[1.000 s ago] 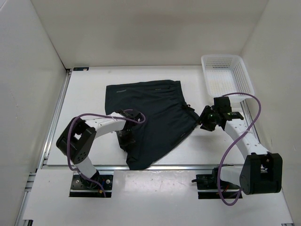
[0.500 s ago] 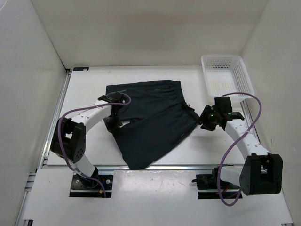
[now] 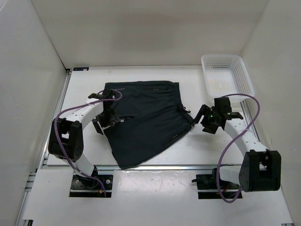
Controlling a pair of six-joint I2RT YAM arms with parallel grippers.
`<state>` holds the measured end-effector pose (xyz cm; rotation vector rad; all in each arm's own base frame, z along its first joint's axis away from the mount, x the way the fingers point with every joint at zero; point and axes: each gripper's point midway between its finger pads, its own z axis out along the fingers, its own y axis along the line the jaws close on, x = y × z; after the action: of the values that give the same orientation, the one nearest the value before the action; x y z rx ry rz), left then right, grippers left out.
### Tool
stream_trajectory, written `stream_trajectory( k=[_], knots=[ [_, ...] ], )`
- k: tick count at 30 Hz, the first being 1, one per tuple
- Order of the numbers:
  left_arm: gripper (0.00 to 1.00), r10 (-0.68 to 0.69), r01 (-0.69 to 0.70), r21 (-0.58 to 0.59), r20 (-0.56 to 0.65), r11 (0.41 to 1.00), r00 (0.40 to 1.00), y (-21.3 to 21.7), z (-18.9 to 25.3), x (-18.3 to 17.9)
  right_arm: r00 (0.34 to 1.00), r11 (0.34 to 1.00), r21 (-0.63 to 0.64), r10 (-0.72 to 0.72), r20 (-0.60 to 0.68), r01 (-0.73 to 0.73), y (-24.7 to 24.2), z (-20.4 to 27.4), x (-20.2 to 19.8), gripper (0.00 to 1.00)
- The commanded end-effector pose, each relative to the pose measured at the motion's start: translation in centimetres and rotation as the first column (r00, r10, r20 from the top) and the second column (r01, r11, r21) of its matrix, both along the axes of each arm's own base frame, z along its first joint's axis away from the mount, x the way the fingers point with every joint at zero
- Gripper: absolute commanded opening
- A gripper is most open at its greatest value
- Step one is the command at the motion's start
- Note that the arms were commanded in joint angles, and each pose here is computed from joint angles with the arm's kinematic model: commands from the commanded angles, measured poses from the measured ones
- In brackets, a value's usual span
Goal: Fold and stack the shorts
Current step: Flatten the shorts out, then fold the shorts
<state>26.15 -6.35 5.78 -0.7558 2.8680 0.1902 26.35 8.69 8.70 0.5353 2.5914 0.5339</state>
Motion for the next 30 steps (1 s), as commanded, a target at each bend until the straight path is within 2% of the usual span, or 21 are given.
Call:
stream_trajectory(
  k=[1, 3, 6, 10, 11, 12, 14, 17, 18, 19, 22, 26, 27, 29, 30],
  knots=[
    [0.89, -0.017, 0.02, -0.051, 0.061, 0.999, 0.998, -0.9, 0.7, 1.4, 1.0, 0.998, 0.057, 0.026, -0.005, -0.026, 1.0, -0.5, 0.6, 0.82],
    [0.84, -0.009, 0.01, -0.051, 0.025, 0.999, 1.0, -0.8, -0.5, 1.4, 1.0, 0.997, 0.073, 0.016, -0.018, -0.014, 1.1, -1.2, 1.2, 0.82],
    [0.69, -0.019, 0.02, -0.057, 0.006, 0.998, 1.0, -1.2, -1.4, 2.4, 0.999, 0.995, 0.099, -0.001, -0.048, 0.006, 1.2, -2.2, 1.8, 0.77],
    [0.38, -0.019, 0.018, -0.049, -0.022, 0.999, 1.0, -0.7, -2.5, 3.2, 0.997, 0.991, 0.137, -0.006, -0.074, 0.016, 1.6, -4.0, 3.0, 0.68],
    [0.18, -0.019, 0.018, -0.05, -0.017, 0.999, 1.0, -0.8, -2.4, 3.6, 0.997, 0.989, 0.145, -0.001, -0.075, 0.011, 1.8, -4.2, 3.2, 0.66],
    [0.1, -0.019, 0.019, -0.051, -0.005, 0.998, 1.0, -0.6, -2.1, 4.1, 0.997, 0.988, 0.155, 0.006, -0.072, 0.005, 2.0, -4.4, 3.4, 0.62],
    [0.1, -0.019, 0.018, -0.05, -0.006, 0.999, 1.0, -0.4, -2.3, 4.7, 0.997, 0.982, 0.19, 0.008, -0.076, 0.007, 2.6, -4.7, 4.1, 0.57],
    [0.1, -0.022, 0.023, -0.054, 0.021, 0.998, 1.0, -0.4, -1.7, 6.4, 0.996, 0.979, 0.204, 0.013, -0.091, 0.005, 3.1, -5.5, 4.3, 0.41],
    [0.1, -0.029, 0.03, -0.04, 0.019, 0.999, 0.999, -0.2, -1.7, 6.8, 0.996, 0.979, 0.204, 0.014, -0.091, 0.005, 3.1, -5.5, 4.5, 0.35],
    [0.1, -0.019, 0.019, -0.036, -0.002, 0.999, 1.0, 0.1, -2.2, 7.1, 0.994, 0.978, 0.207, 0.018, -0.104, 0.005, 3.5, -5.8, 4.3, 0.2],
    [0.1, -0.018, 0.018, -0.001, -0.001, 1.0, 1.0, 0.7, -2.1, 9.3, 0.994, 0.981, 0.193, -0.006, -0.113, 0.028, 3.4, -5.9, 4.4, 0.06],
    [0.1, 0.001, -0.001, 0.026, 0.016, 1.0, 1.0, 2.0, -1.4, 12.4, 0.992, 0.982, 0.183, -0.026, -0.123, 0.049, 4.0, -5.8, 4.0, 0.01],
    [0.1, 0.003, -0.004, 0.022, 0.055, 1.0, 0.998, 2.2, -0.6, 14.0, 0.992, 0.983, 0.177, -0.03, -0.119, 0.051, 4.1, -5.4, 3.8, 0.01],
    [0.1, 0.003, -0.005, 0.047, 0.027, 0.999, 1.0, 3.0, -0.9, 14.4, 0.992, 0.986, 0.154, -0.05, -0.118, 0.068, 4.7, -5.2, 3.6, 0.0],
    [0.1, 0.013, -0.015, 0.044, 0.054, 0.999, 0.998, 3.3, -0.2, 15.5, 0.991, 0.988, 0.134, -0.064, -0.121, 0.081, 4.6, -4.9, 3.3, 0.0]
  ],
)
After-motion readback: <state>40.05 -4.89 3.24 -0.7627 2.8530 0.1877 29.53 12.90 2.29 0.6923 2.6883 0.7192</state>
